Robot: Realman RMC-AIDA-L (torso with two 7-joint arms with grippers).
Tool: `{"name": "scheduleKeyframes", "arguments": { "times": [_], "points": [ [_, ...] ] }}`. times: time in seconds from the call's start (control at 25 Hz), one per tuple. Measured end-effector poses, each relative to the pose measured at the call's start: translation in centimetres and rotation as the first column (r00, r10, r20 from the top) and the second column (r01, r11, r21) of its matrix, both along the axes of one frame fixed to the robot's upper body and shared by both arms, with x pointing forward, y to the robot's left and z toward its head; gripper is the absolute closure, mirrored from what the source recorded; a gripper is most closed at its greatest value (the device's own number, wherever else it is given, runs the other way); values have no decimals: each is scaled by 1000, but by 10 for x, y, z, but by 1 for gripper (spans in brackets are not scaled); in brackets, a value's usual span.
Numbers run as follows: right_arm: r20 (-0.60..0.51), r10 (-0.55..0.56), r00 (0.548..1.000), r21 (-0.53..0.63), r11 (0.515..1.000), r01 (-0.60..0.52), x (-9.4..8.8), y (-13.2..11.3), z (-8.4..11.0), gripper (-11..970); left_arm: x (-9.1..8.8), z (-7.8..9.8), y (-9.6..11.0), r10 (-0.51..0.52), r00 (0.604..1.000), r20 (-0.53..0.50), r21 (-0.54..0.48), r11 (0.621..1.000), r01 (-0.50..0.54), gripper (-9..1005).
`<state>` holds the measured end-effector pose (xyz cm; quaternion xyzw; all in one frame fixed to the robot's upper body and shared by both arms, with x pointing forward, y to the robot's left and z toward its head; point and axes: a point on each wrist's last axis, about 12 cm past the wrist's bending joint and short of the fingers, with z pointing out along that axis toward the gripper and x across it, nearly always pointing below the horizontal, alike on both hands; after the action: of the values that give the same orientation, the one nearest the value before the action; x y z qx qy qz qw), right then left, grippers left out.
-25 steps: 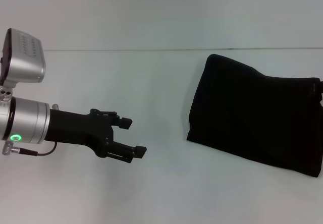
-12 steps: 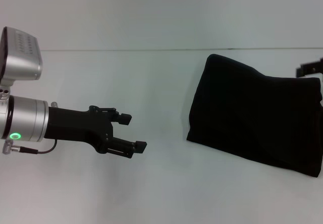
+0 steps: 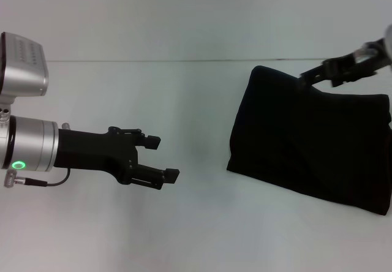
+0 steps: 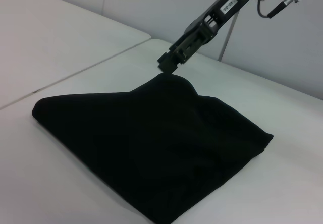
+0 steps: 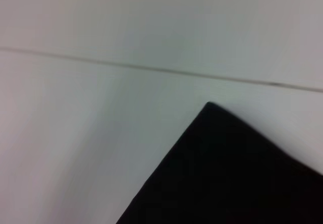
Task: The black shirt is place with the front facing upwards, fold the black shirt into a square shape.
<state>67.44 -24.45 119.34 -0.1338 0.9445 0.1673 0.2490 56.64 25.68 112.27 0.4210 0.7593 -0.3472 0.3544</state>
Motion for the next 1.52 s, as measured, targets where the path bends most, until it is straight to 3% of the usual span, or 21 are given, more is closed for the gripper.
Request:
{"name": "scheduleKeyframes", "arguments": {
  "times": [0.12,0.32,0.68,0.88,1.16,1.52],
  "points": [
    [-18,42,999,-30,999,-42,1,18,-3,63,0,-1,0,9,1000,0,-1,1000,-9,47],
    [-33,56,998,-55,997,-57,0,26,-11,63,0,-2,1,19,1000,1,-3,1000,-19,47],
    [-58,-10,998,18,1000,11,-8,-5,-23,63,0,-8,1,43,999,-16,-24,999,-43,48],
    [-76,14,997,78,997,-8,-17,-13,-27,63,1,-11,-4,53,998,-25,-32,998,-53,47],
    [-13,-78,997,100,992,79,-13,-33,-29,63,2,-10,-5,73,997,-24,-61,995,-74,47],
    [-62,-48,997,109,993,54,-13,-17,-47,63,0,-11,-6,74,997,-38,-90,993,-77,48]
  ]
}}
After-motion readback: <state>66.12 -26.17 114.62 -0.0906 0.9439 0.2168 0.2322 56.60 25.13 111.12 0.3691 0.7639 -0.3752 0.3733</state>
